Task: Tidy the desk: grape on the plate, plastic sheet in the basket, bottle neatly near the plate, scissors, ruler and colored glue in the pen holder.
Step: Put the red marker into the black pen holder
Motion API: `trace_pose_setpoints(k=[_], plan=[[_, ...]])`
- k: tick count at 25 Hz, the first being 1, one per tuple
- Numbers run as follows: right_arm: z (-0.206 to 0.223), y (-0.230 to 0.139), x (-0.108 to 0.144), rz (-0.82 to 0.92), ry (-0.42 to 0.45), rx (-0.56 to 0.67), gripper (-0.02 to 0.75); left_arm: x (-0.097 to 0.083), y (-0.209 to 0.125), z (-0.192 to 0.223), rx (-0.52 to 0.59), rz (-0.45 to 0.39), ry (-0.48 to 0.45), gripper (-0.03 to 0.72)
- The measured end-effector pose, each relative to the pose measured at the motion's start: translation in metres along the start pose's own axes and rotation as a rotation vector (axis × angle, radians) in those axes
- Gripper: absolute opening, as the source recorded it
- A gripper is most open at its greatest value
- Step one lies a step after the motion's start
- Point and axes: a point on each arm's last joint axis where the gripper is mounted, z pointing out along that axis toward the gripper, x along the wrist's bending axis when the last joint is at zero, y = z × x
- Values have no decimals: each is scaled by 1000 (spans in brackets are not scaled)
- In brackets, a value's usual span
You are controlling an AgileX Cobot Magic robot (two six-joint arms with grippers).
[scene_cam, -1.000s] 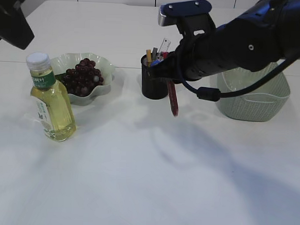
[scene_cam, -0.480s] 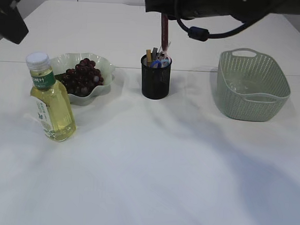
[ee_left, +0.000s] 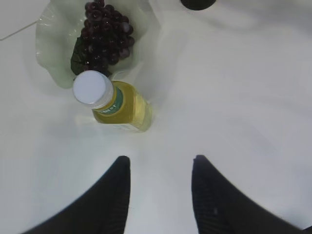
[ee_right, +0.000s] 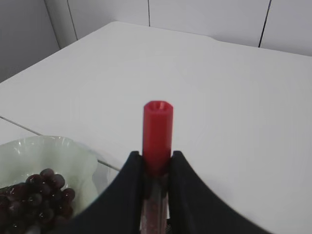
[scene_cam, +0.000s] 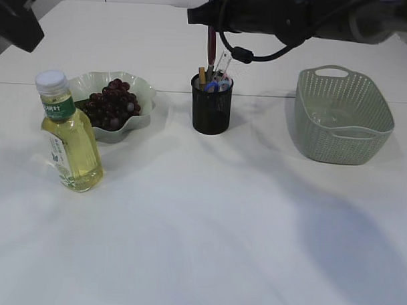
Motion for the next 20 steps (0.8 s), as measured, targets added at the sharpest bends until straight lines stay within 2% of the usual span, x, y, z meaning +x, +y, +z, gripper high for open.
trace_pose_setpoints(k=[8, 20], plan=[[20, -12, -14, -3, -9, -42, 129, 0, 2, 5, 6, 8, 13, 309], [33, -32, -13, -3, -3, -19, 128, -1, 5, 6, -24, 13, 15, 309]])
